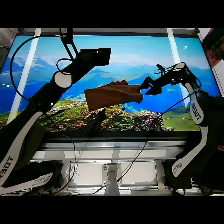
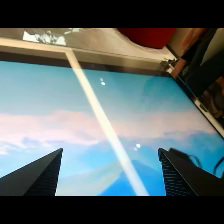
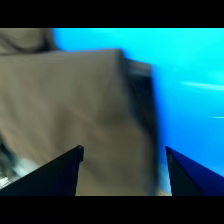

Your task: Fold the clothes and pants, and hang the long-sleeved shirts on hangers.

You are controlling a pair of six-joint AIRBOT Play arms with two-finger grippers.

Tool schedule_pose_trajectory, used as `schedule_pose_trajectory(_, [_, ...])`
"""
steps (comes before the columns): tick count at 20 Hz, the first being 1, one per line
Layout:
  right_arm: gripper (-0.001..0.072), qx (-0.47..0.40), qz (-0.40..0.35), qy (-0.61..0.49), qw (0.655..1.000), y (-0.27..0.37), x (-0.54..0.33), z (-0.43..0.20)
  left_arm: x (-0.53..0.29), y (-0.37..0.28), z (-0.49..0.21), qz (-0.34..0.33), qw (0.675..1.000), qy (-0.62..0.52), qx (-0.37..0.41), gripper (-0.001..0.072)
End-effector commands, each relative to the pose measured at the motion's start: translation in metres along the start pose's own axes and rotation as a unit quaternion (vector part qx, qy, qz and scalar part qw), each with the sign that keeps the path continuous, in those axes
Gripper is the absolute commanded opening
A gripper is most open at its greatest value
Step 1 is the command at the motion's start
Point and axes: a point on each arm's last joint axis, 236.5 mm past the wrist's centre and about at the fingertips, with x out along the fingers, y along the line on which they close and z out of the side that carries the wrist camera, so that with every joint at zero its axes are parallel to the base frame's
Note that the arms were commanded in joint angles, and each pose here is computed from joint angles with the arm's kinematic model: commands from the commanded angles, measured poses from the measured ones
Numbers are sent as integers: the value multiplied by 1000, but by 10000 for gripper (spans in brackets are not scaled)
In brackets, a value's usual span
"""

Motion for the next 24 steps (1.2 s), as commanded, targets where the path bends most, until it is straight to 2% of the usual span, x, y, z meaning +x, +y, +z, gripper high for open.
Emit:
schedule_pose_trajectory(1, [642,-1,76,33,997,41,47,-11,0,1,1,1,1000,-1,0,702])
schedule_pose_trajectory(2, [712,-9,74,51,996,48,62,-21,0,1,1,1,1000,-1,0,702])
schedule_pose_trajectory(7, [692,-62,63,87,992,95,118,-61,0,1,1,1,1000,-1,0,702])
schedule_pose_trajectory(8, [584,-70,58,85,992,101,126,-64,0,1,1,1,1000,-1,0,702])
schedule_pose_trajectory(9, [301,-78,55,82,992,106,134,-67,0,1,0,0,1000,1,0,702])
schedule_pose_trajectory(10, [60,-84,52,76,992,110,140,-67,0,0,-1,-1,1000,3,0,703])
schedule_pose_trajectory(11, [18,-88,52,69,992,115,144,-67,0,-1,-2,-4,1000,7,0,703])
schedule_pose_trajectory(13, [17,-91,55,62,992,121,143,-66,-3,-4,-2,-9,1000,11,5,703])
schedule_pose_trajectory(15, [17,-99,56,41,993,126,130,-56,-13,-9,9,-11,997,3,71,702])
schedule_pose_trajectory(18, [16,-123,35,-57,990,135,81,-13,-41,-15,49,-2,985,-34,167,702])
schedule_pose_trajectory(21, [16,-114,10,-144,983,129,11,23,-82,-17,83,-4,983,-48,179,699])
schedule_pose_trajectory(24, [16,-100,-52,-211,971,101,-69,42,-127,-10,87,-9,982,-1,186,692])
